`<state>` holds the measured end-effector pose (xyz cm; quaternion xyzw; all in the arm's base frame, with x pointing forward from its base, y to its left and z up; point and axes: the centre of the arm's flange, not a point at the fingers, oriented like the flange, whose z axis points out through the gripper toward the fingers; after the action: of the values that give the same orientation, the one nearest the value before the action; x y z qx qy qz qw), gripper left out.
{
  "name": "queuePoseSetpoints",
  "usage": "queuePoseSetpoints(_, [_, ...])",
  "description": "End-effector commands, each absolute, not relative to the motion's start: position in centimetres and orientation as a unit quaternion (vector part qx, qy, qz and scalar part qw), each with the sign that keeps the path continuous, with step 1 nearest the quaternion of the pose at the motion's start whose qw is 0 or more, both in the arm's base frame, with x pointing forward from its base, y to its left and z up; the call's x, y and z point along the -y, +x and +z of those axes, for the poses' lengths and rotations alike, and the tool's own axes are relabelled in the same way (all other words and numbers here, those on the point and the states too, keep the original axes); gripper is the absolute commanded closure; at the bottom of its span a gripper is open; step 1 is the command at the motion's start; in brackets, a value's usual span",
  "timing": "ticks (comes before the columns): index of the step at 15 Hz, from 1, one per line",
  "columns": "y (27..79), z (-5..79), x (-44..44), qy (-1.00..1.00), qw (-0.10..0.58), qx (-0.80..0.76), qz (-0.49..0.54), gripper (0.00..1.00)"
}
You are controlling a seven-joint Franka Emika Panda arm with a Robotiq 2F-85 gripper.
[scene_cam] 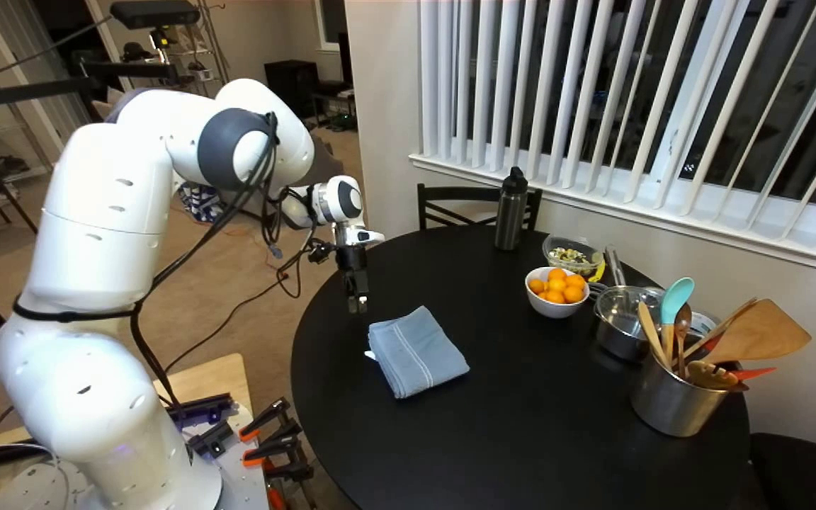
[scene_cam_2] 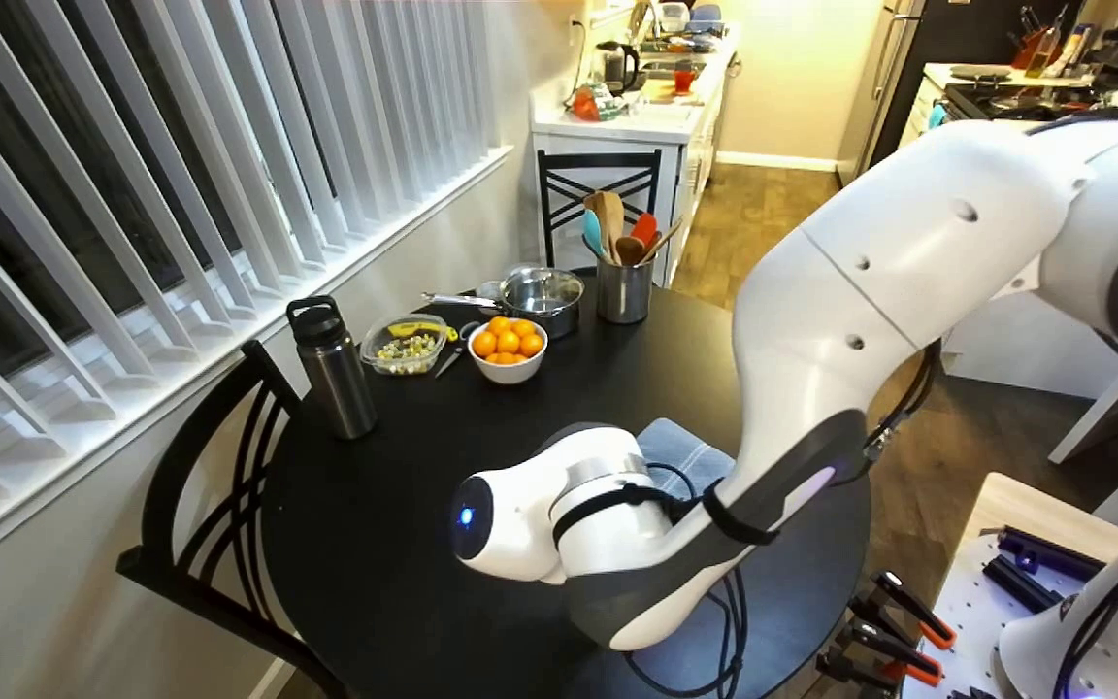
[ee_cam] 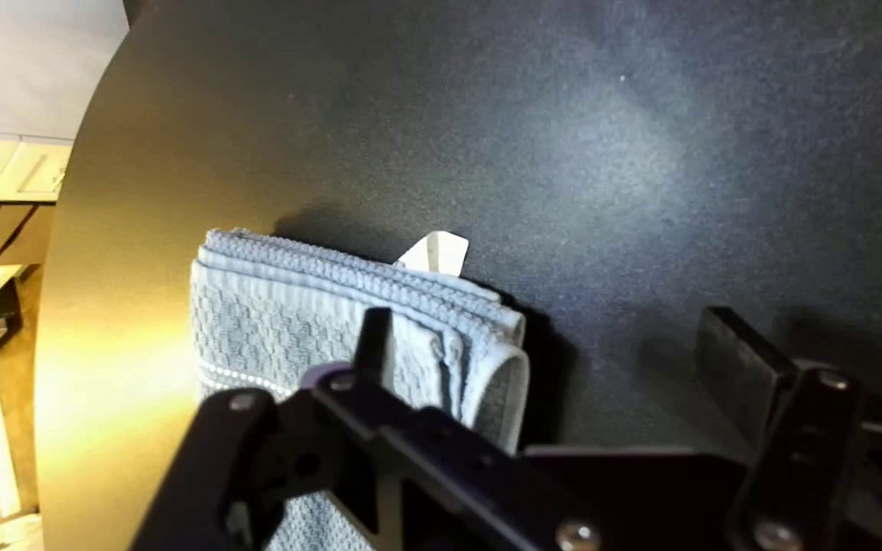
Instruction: Unfold the blue towel from left to right.
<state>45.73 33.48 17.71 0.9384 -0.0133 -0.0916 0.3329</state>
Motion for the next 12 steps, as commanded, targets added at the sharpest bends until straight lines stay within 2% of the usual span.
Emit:
queuePoseSetpoints(1, [48.3,16.0,-34.7,0.926,0.359,0.043,-0.107,0.00])
queuePoseSetpoints(12, [52.7,15.3,-30.2,0.912,0.401,0.045,-0.075,0.00])
